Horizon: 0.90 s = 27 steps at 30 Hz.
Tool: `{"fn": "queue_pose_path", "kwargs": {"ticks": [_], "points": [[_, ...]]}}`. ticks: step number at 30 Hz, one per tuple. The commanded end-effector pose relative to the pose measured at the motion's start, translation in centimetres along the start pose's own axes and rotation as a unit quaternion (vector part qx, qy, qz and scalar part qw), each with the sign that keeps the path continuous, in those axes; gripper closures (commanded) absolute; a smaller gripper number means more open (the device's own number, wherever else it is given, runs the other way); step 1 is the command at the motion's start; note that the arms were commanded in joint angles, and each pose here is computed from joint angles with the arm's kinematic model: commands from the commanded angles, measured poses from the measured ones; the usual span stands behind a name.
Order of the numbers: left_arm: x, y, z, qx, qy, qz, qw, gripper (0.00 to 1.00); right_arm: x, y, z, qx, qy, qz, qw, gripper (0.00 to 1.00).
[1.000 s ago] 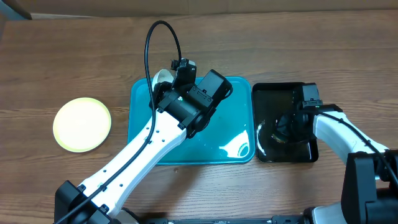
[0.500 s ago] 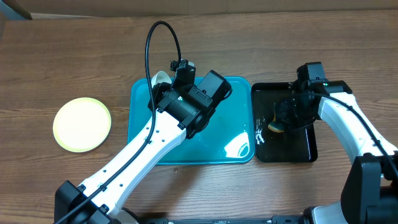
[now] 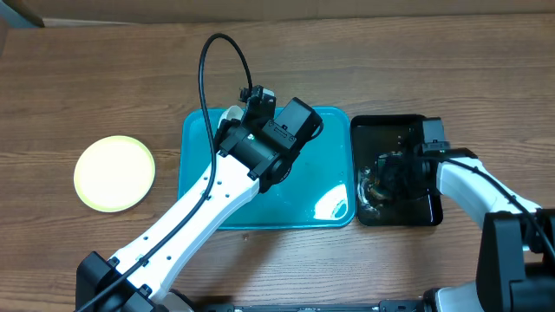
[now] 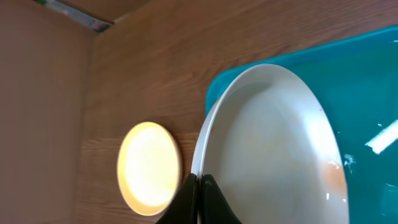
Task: Clean dirty plates on tray and stack at the side
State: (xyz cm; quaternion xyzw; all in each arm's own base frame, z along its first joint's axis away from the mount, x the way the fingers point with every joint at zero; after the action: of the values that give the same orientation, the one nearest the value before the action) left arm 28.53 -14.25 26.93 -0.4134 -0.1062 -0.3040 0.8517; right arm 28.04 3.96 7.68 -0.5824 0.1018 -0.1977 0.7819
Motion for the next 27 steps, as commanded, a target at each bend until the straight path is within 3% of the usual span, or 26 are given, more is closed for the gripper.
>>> {"fn": "queue_pose_path", "kwargs": {"ticks": [1, 4, 6, 13, 20, 21, 22, 26, 27], "points": [[-0.2, -0.2, 0.9, -0.017, -0.035, 0.002, 0.999, 0.96, -0.6, 0.7, -0.6, -0.011, -0.002, 0.008, 1.0, 0.93], [-0.3, 0.0, 1.1, -0.014, -0.035, 0.008, 0.999, 0.96, -0.1, 0.3, -0.2, -0.008, -0.003, 0.005, 1.0, 0.75], [-0.4, 0.2, 1.3, -0.012, -0.037, 0.013, 0.999, 0.96, 0.3, -0.4, 0.3, -0.009, -0.002, 0.007, 1.0, 0.7], [-1.3, 1.2, 2.2, -0.023, -0.063, 0.053, 0.996, 0.96, 3.4, -5.1, 2.4, -0.047, -0.003, -0.015, 0.999, 0.62], [-2.3, 3.3, 2.3, -0.153, -0.121, 0.131, 0.972, 0.96, 4.1, -10.1, 4.1, -0.06, -0.002, -0.002, 0.998, 0.59], [-2.4, 3.5, 2.4, -0.169, -0.13, 0.139, 0.967, 0.94, 4.0, -10.4, 4.2, -0.061, -0.004, 0.0, 0.998, 0.59], [-2.6, 4.0, 2.6, -0.197, -0.146, 0.154, 0.957, 0.81, 3.4, -10.8, 4.3, -0.063, -0.01, 0.005, 0.998, 0.59], [-3.0, 4.9, 3.2, -0.247, -0.164, 0.177, 0.939, 0.7, 1.5, -12.2, 4.9, -0.066, -0.028, 0.016, 0.997, 0.59], [-3.1, 5.1, 3.4, -0.252, -0.167, 0.182, 0.936, 0.63, 1.0, -12.6, 5.1, -0.063, -0.034, 0.015, 0.997, 0.59]]}}
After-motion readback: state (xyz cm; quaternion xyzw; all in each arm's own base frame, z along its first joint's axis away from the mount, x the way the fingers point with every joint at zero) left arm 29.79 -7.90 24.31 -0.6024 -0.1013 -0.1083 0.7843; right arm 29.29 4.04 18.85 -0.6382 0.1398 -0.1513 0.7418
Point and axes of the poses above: each gripper's point midway between its finger pads, its own y axis out along the fingers, its own z axis along the line the jaws close on, x = y × z, the point moved 8 cm from there along -y, back along the fingers, and after that the axes turned 8 degrees about y, right-handed, at the moved point
